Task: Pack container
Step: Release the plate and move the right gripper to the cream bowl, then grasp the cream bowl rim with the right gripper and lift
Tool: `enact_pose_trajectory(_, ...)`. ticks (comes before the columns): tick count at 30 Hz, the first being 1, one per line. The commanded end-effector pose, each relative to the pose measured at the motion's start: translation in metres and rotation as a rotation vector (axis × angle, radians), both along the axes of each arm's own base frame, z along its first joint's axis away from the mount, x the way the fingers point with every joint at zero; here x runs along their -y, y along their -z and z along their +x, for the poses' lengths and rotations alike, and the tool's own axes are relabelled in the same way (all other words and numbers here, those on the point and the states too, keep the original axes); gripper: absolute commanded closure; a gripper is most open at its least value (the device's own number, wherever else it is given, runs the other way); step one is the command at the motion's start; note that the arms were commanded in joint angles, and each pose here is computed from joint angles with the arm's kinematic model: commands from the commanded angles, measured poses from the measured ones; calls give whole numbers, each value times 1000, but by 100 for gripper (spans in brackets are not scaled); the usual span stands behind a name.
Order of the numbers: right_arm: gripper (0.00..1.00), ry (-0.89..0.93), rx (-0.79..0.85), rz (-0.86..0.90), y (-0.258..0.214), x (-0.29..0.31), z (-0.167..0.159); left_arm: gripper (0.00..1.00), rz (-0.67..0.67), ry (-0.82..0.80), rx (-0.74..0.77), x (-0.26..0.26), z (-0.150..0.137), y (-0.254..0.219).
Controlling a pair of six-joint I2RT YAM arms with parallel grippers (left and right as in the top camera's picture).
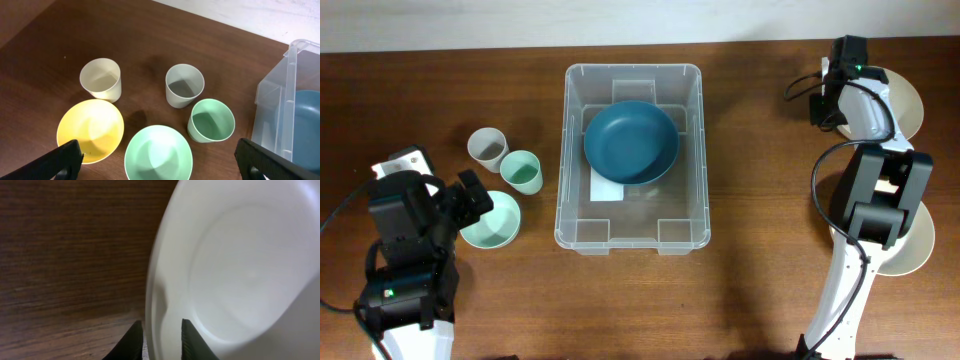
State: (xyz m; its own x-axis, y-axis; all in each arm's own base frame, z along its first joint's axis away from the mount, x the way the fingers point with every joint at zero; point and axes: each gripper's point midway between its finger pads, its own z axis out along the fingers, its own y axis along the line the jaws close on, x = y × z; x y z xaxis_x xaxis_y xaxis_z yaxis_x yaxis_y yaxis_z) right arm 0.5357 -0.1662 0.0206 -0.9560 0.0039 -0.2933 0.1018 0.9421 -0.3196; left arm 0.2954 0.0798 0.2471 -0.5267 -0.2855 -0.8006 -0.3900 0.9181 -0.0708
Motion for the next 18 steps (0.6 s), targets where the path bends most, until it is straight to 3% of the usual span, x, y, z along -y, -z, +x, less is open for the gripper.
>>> enact_pose_trajectory(1,83,-2,-13,9,7,-3,-2,1,0,-21,17,-4,0,-7)
enact_pose_trajectory(6,96,-1,-3,7,6,-2,1,1,0,-22,17,-4,0,-7)
enact_pose_trajectory(12,96,-2,8,5,3,-2,3,1,1,-22,17,-4,0,-7)
enact_pose_trajectory(18,96,-38,133,-22,-61,-17,21,0,1,-22,17,-4,0,-7)
